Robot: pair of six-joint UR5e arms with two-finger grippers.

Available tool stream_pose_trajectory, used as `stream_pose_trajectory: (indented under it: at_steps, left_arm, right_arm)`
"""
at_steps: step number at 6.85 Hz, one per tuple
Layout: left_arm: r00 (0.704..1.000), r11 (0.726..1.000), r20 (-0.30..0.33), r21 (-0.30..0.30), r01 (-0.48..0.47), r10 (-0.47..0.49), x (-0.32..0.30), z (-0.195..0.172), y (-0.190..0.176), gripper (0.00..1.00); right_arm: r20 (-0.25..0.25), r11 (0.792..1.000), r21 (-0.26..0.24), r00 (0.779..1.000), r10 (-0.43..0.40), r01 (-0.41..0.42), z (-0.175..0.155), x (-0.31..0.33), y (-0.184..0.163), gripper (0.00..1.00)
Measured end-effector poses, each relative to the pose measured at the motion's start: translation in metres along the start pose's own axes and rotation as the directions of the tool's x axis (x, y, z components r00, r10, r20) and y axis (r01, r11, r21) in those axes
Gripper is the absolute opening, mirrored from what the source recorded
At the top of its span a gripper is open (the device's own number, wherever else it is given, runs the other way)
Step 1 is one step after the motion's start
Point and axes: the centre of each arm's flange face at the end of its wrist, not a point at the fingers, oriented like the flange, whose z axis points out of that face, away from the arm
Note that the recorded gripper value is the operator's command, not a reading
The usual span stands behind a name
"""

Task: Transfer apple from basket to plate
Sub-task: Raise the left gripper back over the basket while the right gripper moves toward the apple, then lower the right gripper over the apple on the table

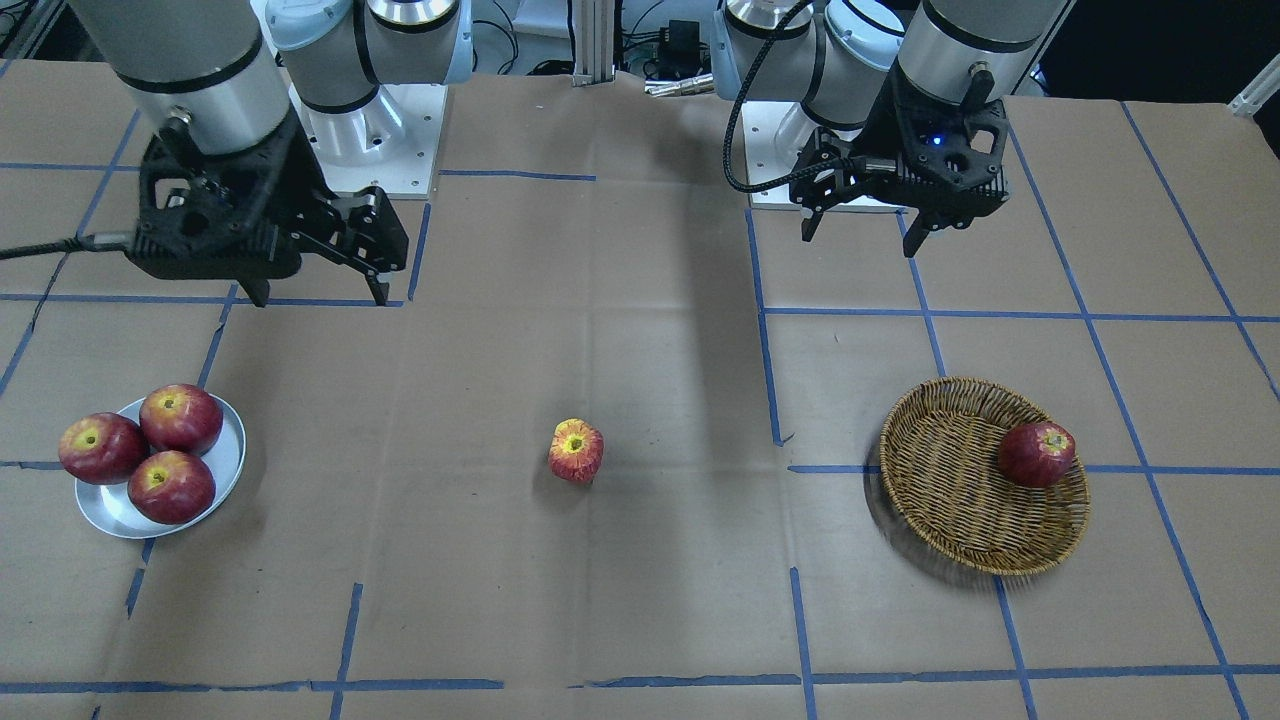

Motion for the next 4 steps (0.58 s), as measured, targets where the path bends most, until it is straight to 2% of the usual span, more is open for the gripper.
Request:
stream_pose_trajectory:
  at_steps: [3, 4]
  left_arm:
    - [1.000, 0.999, -0.006, 0.051, 0.014, -0.013, 0.004, -0.020, 0.009, 0.99]
    - [1.000, 0.998, -0.005, 0.058, 0.012, -0.012, 0.006, -0.023, 0.014, 0.99]
  right_arm:
    - [-0.009, 0.997, -0.043, 0.998, 0.062, -0.062, 0.056, -0.108, -0.036, 1.00]
    - [-0.017, 0.996, -0.037, 0.996, 0.084, -0.084, 0.076, -0.138, -0.041, 1.00]
